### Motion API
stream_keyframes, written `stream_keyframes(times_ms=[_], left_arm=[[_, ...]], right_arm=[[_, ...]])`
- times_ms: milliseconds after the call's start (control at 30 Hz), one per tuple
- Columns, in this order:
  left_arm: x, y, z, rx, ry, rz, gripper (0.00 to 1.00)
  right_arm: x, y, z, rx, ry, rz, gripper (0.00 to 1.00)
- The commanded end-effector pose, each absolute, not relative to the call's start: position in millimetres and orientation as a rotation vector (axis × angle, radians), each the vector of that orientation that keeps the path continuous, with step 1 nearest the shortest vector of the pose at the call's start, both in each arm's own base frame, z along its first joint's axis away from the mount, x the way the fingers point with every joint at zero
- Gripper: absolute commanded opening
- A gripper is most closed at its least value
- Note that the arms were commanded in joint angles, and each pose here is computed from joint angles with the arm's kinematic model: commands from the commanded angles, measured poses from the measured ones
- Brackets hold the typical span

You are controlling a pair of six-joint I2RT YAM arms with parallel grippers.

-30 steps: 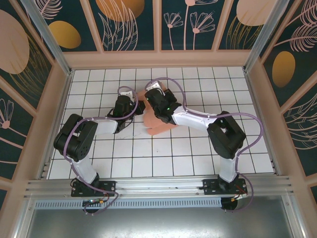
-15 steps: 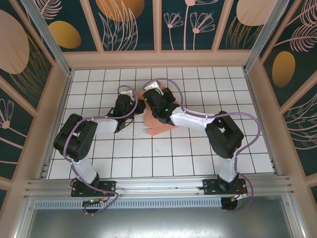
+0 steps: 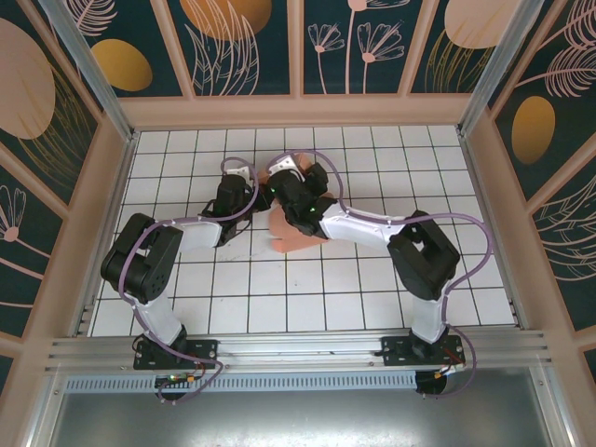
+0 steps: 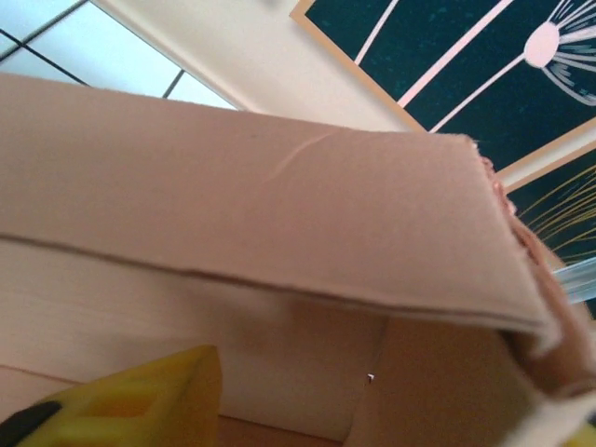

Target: Fold the paper box

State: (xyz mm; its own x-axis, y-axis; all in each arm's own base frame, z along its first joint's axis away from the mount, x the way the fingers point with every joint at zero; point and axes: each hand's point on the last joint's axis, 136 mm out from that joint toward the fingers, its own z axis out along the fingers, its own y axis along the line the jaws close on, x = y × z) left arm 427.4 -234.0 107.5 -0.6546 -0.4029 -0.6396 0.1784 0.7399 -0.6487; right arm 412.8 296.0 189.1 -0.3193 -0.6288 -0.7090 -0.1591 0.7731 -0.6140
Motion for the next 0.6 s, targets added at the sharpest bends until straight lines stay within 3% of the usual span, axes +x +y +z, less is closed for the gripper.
stream_keyframes(times_ms=[0,167,300,567], left_arm=[[432,-245,125,-0.131,2.057,-0.939,0.0],[434,-246,123,-0.135,2.062,-0.942,0.0],[436,-246,124,-0.122,2.067,-0.924,0.0],[433,-241,132,-0.005,2.07,-0.823,0.0]], right_arm=[[399,307,213,-0.603,1.857,-0.36,0.62],[387,307,227,-0.629,1.855,-0.227,0.78],[379,300,246,-0.59,1.839,-0.116,0.8],[379,257,291,-0.31,1.837,0.421,0.78]])
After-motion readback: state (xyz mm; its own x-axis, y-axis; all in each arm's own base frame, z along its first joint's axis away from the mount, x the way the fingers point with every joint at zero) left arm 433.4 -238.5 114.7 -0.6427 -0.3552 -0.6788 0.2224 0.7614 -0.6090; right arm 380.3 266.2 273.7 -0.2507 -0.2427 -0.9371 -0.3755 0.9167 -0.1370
